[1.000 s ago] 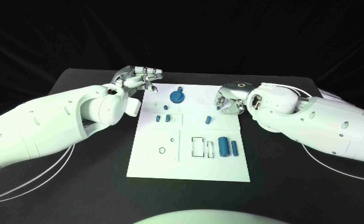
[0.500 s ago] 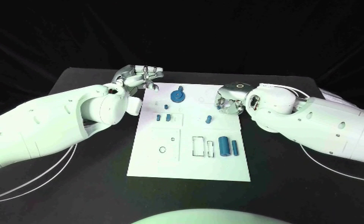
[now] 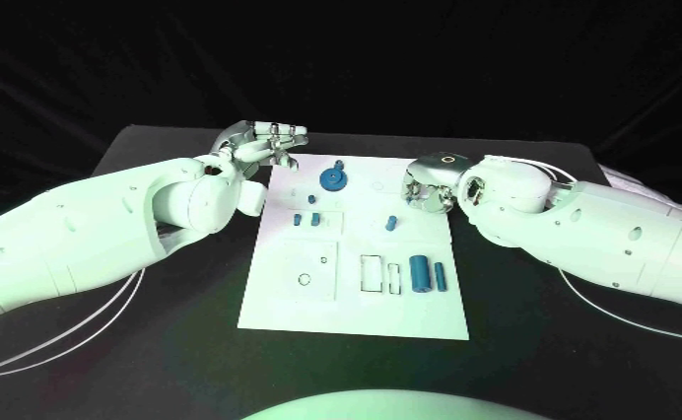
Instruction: Assemble the parts on the task board
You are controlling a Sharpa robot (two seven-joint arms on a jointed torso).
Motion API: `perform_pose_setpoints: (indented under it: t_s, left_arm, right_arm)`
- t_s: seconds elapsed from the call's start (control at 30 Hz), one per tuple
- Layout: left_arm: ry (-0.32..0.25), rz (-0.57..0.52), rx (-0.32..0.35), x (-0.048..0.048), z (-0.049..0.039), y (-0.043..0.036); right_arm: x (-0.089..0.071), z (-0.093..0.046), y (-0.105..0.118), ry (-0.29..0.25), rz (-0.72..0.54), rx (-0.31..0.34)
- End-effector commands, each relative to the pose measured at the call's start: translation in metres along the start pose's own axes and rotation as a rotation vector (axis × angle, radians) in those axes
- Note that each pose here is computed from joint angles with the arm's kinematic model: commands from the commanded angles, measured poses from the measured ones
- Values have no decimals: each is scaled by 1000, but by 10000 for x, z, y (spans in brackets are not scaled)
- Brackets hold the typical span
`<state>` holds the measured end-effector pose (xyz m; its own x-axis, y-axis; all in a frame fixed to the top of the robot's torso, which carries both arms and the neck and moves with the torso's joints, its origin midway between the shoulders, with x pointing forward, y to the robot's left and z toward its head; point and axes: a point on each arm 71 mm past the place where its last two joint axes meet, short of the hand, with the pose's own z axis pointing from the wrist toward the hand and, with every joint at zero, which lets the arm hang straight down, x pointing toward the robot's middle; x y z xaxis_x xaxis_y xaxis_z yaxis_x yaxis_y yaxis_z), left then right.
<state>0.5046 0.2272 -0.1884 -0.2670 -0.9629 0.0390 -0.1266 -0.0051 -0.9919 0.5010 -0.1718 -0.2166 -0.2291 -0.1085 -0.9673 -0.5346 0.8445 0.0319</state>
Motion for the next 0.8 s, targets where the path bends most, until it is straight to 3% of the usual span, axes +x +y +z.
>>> perform_pose_setpoints:
  t_s: [0.03,0.37,0.8]
  left_arm:
    - [25,7,5,37,-1,-5]
    - [27,7,6,32,-2,-3]
    - [20,9,5,8,0,3]
  right_arm:
    - [23,9,55,-42,8,-12]
    - [-47,-32,76,-156,39,-10]
    - [-152,-190,68,-224,72,-17]
